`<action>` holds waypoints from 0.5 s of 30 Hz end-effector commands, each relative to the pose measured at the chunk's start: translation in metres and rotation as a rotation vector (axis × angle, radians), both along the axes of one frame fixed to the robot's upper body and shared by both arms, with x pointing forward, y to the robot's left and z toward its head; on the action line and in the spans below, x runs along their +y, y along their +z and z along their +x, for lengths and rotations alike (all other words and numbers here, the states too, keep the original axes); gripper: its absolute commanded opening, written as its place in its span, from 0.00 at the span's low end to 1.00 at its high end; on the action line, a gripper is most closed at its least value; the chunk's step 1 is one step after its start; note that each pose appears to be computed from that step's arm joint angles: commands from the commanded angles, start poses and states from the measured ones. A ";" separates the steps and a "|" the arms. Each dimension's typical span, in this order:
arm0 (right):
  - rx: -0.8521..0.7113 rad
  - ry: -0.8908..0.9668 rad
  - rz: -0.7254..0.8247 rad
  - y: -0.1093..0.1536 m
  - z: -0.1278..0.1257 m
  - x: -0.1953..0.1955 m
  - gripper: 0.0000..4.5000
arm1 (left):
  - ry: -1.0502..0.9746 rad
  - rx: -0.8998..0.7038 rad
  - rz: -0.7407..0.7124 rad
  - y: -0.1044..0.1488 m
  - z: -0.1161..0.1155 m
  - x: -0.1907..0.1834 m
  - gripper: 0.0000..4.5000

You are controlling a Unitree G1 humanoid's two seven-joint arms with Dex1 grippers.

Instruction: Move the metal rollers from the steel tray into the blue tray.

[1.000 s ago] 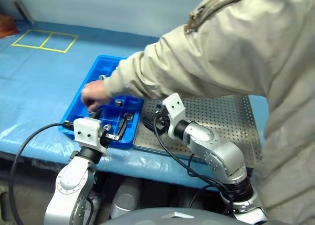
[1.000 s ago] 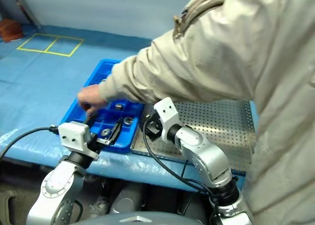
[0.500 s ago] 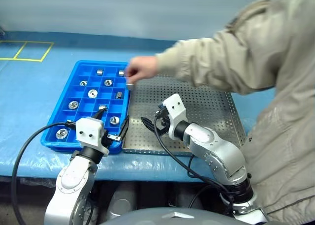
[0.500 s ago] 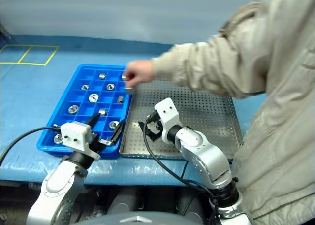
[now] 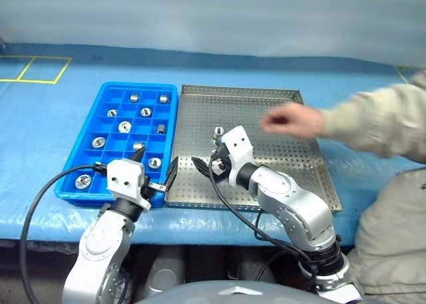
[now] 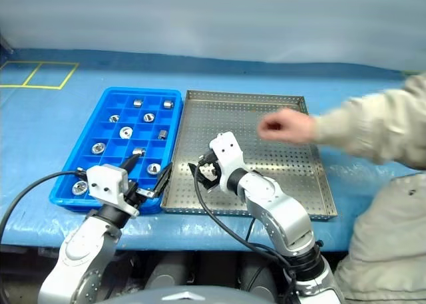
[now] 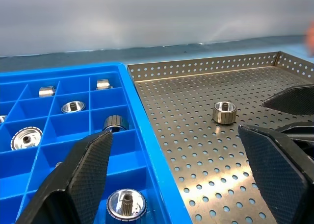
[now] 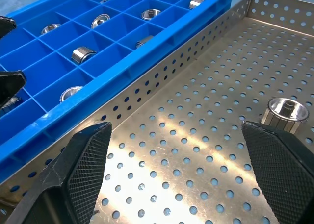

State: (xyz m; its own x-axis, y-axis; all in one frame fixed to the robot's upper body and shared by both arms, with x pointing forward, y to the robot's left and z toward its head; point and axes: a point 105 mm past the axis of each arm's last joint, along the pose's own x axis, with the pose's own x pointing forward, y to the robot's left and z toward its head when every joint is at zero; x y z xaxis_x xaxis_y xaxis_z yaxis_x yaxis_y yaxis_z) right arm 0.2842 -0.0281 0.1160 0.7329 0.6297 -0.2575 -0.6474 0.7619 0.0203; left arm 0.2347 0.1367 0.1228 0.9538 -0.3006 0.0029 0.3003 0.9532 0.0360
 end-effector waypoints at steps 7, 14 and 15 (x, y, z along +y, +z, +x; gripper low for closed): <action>-0.145 -0.221 -0.021 0.005 0.053 -0.014 0.99 | -0.045 -0.022 -0.007 0.004 0.003 -0.008 1.00; -0.145 -0.307 0.009 -0.010 0.092 -0.008 0.99 | -0.058 -0.021 -0.009 0.004 0.004 -0.013 1.00; -0.135 -0.309 0.016 -0.013 0.096 -0.005 0.99 | -0.058 -0.019 -0.010 0.003 0.004 -0.013 1.00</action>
